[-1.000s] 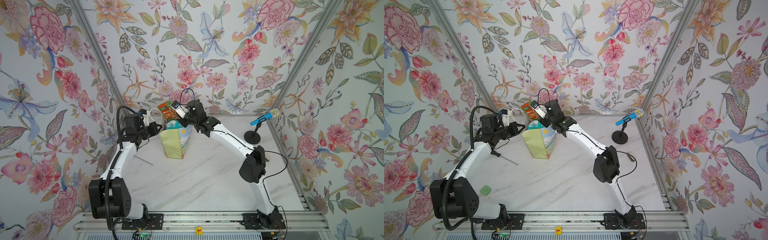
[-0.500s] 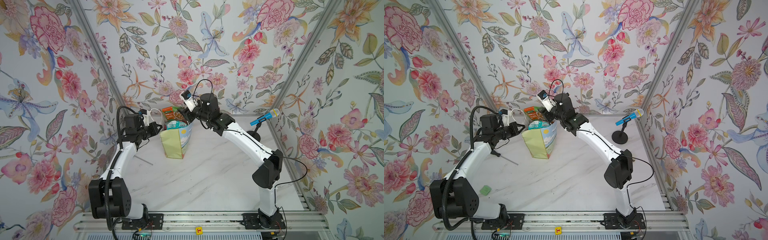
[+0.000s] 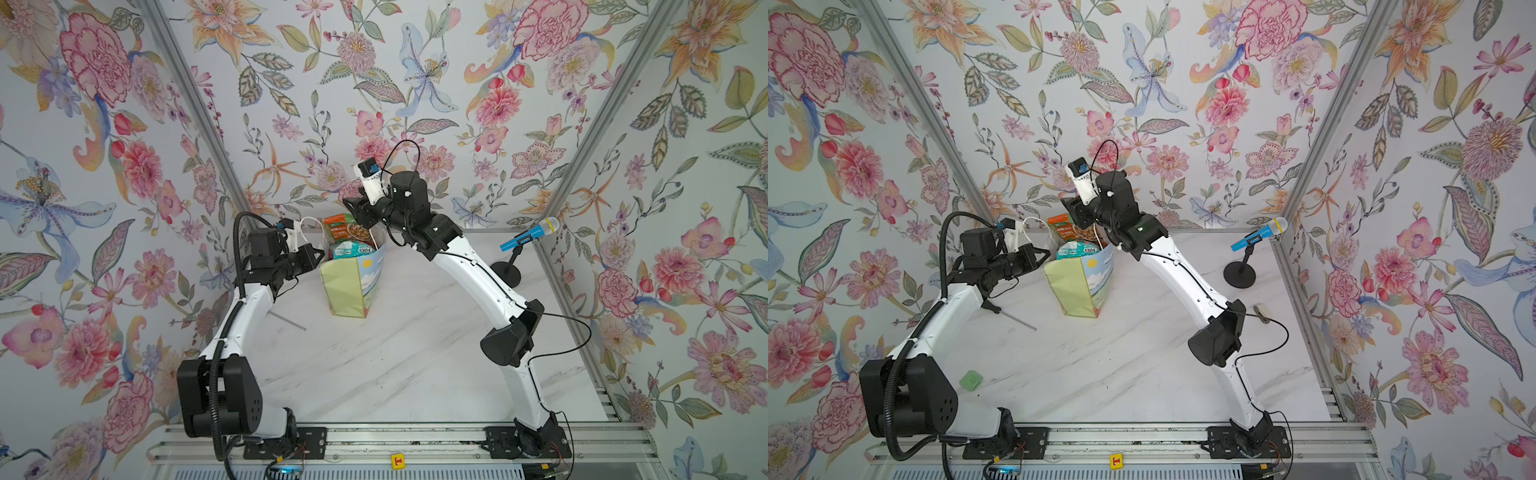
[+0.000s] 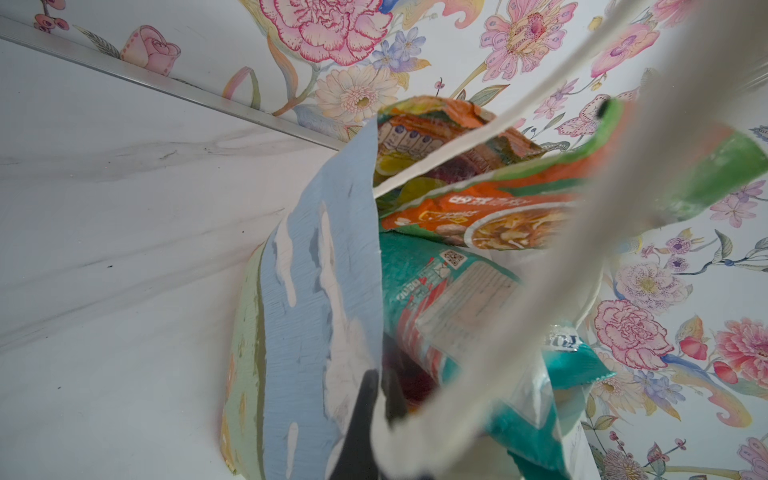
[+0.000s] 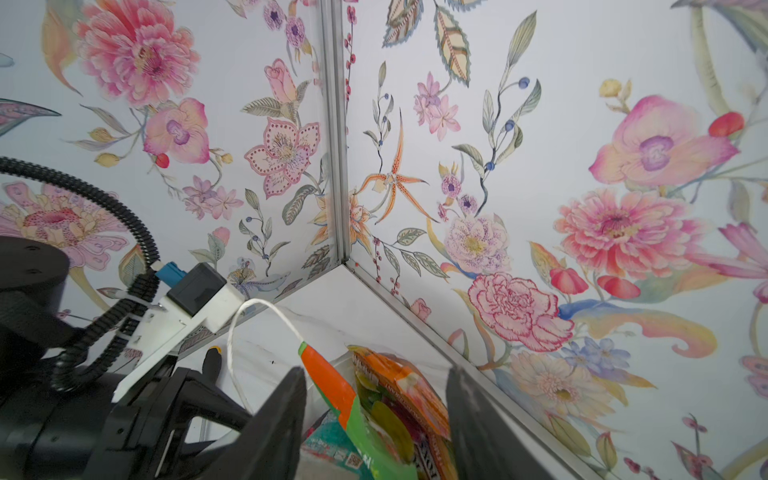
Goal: Place the snacks into the paper bag
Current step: 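Lower the noodle soup pack into the bag opening with the right gripper, then push the noodle soup pack down into the bag and open the right gripper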
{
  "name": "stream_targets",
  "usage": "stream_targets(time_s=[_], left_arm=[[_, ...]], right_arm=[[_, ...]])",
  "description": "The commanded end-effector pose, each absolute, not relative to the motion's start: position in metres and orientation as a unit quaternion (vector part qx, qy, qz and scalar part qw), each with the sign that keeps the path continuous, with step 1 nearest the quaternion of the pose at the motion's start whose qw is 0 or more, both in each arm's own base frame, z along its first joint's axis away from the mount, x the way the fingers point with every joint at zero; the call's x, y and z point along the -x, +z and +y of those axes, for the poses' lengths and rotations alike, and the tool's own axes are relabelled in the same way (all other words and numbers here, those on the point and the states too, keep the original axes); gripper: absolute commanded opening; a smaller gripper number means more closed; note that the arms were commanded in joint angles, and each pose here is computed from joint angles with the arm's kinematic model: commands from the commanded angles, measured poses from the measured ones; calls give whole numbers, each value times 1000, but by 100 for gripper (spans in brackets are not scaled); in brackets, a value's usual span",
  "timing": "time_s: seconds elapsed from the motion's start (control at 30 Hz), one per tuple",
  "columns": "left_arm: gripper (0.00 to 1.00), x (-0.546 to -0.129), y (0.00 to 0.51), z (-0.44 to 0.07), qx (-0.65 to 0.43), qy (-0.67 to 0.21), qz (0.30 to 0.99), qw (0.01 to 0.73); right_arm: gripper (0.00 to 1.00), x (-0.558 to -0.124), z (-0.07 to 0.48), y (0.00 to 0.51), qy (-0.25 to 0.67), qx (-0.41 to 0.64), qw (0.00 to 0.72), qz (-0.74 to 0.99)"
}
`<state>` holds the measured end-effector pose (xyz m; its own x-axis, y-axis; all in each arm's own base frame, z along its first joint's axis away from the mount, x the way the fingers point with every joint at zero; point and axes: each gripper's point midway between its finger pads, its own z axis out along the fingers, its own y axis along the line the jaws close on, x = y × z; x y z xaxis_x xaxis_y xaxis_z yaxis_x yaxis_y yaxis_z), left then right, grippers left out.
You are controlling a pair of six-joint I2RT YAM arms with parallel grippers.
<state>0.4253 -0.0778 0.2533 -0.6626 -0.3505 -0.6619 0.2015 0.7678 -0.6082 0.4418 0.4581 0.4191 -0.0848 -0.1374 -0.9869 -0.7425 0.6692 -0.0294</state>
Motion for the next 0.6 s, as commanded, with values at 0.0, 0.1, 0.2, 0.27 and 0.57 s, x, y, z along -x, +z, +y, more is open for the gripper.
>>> stream_targets(time_s=[0.0, 0.1, 0.2, 0.27, 0.57], left_arm=[[0, -423, 280, -79, 19, -345, 831, 436], [0, -422, 281, -79, 17, -345, 831, 437], [0, -423, 281, -79, 18, -345, 831, 436], [0, -423, 281, -79, 17, -345, 831, 437], [0, -423, 281, -79, 18, -345, 830, 437]], right_arm=[[56, -458, 452, 378, 207, 281, 567, 746], [56, -466, 451, 364, 197, 273, 560, 757], [56, -468, 452, 350, 190, 277, 548, 766], [55, -467, 453, 341, 189, 283, 537, 772], [41, -411, 483, 309, 225, 373, 467, 769]])
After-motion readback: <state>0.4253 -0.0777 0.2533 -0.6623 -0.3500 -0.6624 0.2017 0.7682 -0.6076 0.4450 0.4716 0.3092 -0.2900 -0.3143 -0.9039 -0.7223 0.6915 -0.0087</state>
